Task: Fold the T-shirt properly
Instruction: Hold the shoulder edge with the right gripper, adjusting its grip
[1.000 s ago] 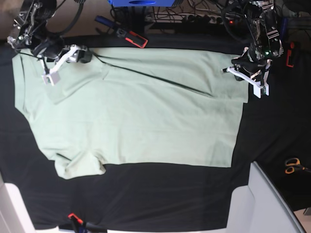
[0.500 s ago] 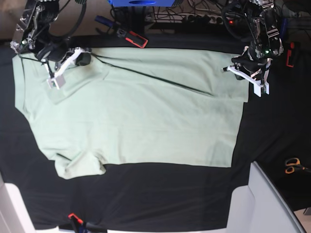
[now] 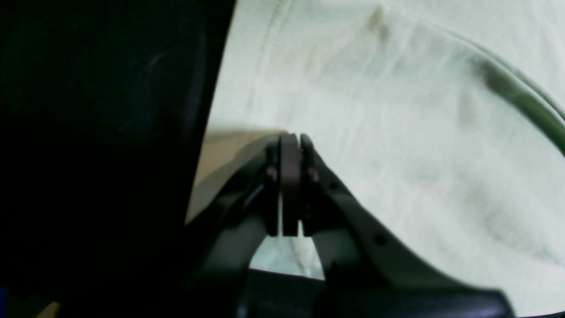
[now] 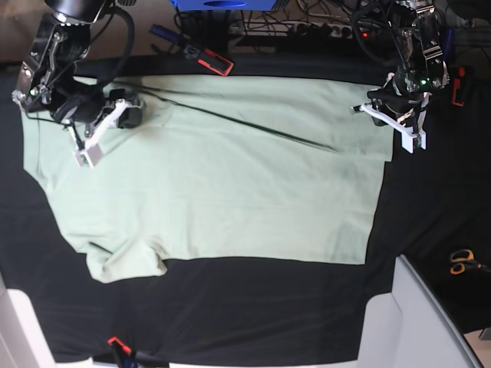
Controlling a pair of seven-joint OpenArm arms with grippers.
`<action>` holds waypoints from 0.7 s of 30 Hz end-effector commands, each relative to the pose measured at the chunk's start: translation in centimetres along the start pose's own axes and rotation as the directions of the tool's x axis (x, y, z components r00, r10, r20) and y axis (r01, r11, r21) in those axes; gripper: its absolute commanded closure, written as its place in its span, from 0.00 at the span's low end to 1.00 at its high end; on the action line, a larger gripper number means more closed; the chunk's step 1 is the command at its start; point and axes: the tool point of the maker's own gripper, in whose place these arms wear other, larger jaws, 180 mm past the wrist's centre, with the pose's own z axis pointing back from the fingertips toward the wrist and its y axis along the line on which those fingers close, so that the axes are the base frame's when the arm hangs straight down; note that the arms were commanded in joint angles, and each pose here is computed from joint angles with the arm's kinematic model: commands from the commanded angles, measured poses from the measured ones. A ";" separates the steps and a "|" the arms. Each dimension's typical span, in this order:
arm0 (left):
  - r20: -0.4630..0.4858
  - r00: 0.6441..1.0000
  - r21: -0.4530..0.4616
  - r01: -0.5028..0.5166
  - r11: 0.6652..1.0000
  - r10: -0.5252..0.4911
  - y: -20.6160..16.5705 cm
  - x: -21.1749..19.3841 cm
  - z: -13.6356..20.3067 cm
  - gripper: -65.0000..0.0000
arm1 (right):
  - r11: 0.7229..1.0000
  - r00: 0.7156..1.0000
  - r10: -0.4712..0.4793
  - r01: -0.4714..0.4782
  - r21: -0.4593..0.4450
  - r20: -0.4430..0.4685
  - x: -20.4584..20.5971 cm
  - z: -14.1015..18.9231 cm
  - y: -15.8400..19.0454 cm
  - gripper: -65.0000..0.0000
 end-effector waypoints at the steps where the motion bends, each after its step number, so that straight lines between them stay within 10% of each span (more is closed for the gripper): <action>1: -0.018 1.000 0.039 0.013 0.999 -0.012 1.1 -0.3 0.2 1.00 | 1.000 0.999 0.019 -0.019 0.009 0.043 1.5 0.3 0.2 0.92; 14: -0.012 1.000 0.037 0.012 0.999 -0.011 1.1 0.0 0.2 1.00 | 0.999 0.999 0.039 -0.039 -0.018 0.020 1.4 1.5 0.3 0.90; 21: -0.012 1.000 0.037 0.012 0.999 -0.011 1.1 0.0 0.2 1.00 | 0.982 0.969 -0.186 0.177 0.067 0.164 -0.4 3.2 1.6 0.40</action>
